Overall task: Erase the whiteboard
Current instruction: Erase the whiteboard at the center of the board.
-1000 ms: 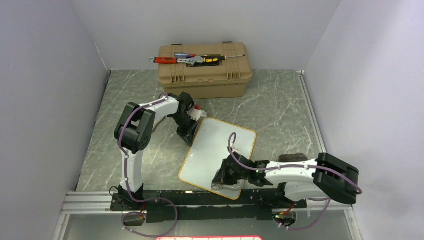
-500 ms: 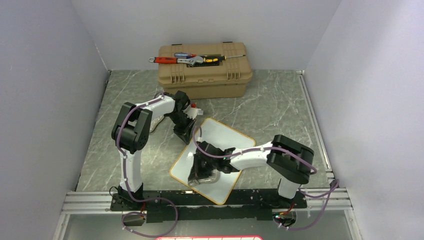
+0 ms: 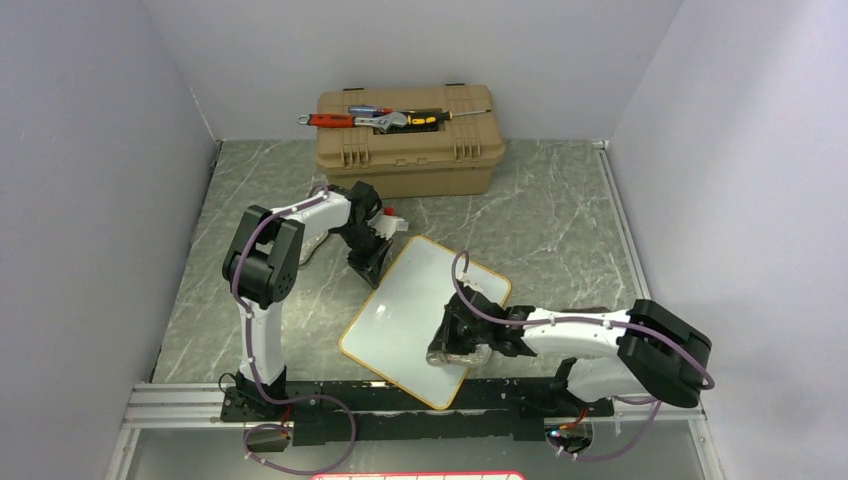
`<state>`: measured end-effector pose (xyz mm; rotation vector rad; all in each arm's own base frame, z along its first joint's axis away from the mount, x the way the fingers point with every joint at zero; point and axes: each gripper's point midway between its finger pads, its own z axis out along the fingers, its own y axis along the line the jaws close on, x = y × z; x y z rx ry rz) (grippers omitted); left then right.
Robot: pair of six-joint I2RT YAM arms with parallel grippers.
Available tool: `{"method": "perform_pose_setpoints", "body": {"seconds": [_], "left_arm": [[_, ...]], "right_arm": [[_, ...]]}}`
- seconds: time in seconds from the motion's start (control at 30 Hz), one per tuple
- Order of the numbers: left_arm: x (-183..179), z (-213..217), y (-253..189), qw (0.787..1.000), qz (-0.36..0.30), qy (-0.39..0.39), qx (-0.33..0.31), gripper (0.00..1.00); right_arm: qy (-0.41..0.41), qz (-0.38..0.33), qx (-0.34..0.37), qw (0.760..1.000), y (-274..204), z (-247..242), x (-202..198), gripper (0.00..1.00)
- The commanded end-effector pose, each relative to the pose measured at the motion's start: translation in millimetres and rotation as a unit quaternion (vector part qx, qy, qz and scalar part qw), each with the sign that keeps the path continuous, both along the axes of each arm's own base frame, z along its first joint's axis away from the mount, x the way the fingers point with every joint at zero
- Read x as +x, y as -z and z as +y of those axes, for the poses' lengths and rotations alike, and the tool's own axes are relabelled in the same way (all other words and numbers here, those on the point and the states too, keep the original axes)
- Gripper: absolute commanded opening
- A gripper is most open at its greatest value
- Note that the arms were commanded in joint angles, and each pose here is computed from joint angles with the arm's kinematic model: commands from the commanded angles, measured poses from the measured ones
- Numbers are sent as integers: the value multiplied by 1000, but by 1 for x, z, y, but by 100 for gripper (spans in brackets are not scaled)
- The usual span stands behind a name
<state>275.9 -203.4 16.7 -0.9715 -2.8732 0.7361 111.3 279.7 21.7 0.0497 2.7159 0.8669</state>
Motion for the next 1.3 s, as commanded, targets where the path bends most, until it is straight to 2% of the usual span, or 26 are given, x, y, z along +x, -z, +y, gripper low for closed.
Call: {"method": "perform_pose_setpoints", "body": {"seconds": [0.0,0.1,0.27,0.4,0.5,0.67,0.73,0.93,1.03,1.13,1.27], "left_arm": [[17,6,10,999,-45,25,9,11],[9,1,11,999,-24,28,-8,24],[-1,0,17,999,-9,34,-15,32],[-6,6,33,999,8,41,11,21],[-9,7,41,999,10,48,21,15],[-17,4,49,998,18,59,31,12],[-16,4,51,997,18,60,34,11],[-13,11,56,996,8,64,53,4],[-15,11,56,996,11,66,50,3],[-16,9,54,997,16,66,46,3],[-13,4,44,997,11,63,34,3]], "right_arm": [[20,23,-23,999,28,-18,-6,0],[15,32,-26,999,40,-11,-4,0],[11,43,-39,998,56,-4,-2,0],[7,39,-49,998,60,7,7,0],[-13,32,-42,999,59,33,18,0],[-40,26,-28,998,60,82,38,0],[-28,35,-22,999,62,77,36,0],[64,42,-11,997,52,-8,14,0],[81,50,-12,995,58,-30,1,0],[60,56,-11,997,60,-16,3,0],[16,47,7,999,55,38,24,0]]}}
